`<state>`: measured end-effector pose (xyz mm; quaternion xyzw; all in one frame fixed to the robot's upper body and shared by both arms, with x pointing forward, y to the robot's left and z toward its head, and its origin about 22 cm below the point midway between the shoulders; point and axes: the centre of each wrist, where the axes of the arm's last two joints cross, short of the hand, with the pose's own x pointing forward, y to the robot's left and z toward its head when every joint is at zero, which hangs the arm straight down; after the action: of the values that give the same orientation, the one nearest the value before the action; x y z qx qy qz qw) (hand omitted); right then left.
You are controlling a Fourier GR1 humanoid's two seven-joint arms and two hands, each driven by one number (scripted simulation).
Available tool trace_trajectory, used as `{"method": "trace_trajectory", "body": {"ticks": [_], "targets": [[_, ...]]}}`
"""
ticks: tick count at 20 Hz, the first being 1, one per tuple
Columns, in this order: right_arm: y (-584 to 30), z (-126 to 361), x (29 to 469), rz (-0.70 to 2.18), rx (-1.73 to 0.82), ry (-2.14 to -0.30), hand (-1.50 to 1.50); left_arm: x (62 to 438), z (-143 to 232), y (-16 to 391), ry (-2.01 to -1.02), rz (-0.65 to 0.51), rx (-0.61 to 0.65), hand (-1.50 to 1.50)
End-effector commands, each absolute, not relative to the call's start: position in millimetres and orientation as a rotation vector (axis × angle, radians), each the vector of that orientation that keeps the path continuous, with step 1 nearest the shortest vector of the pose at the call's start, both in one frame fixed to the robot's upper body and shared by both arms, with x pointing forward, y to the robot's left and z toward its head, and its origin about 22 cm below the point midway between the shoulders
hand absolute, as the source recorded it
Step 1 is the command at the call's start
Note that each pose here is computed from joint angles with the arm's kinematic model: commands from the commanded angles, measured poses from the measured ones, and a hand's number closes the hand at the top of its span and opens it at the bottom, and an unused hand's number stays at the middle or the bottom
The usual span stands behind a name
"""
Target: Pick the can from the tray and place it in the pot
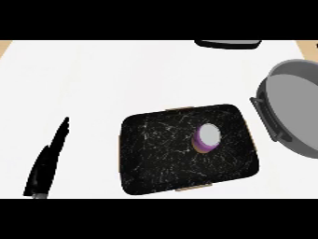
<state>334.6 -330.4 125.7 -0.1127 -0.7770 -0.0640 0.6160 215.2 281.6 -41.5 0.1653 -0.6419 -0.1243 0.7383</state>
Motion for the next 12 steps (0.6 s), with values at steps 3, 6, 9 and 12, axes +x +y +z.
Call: {"method": "trace_trajectory", "body": {"ticks": [3, 6, 9, 12], "targets": [[-247.1, 155.3, 354.3, 0.309, 0.312, -1.891, 1.5, 250.5, -2.7, 250.6, -1.624, -0.214, 0.229, 0.0], [-194.5, 170.1, 351.1, 0.534, 0.671, -1.907, 1.5, 267.3, 25.5, 225.7, -1.772, -0.184, 0.122, 0.0], [-223.1, 178.8, 357.6, 0.92, 0.498, -1.962, -1.5, 282.9, 48.3, 211.7, -1.807, -0.095, 0.019, 0.0], [-221.8, 176.1, 353.9, 1.125, 0.702, -1.984, -1.5, 284.6, 53.4, 214.9, -1.811, -0.08, 0.007, 0.0]]}}
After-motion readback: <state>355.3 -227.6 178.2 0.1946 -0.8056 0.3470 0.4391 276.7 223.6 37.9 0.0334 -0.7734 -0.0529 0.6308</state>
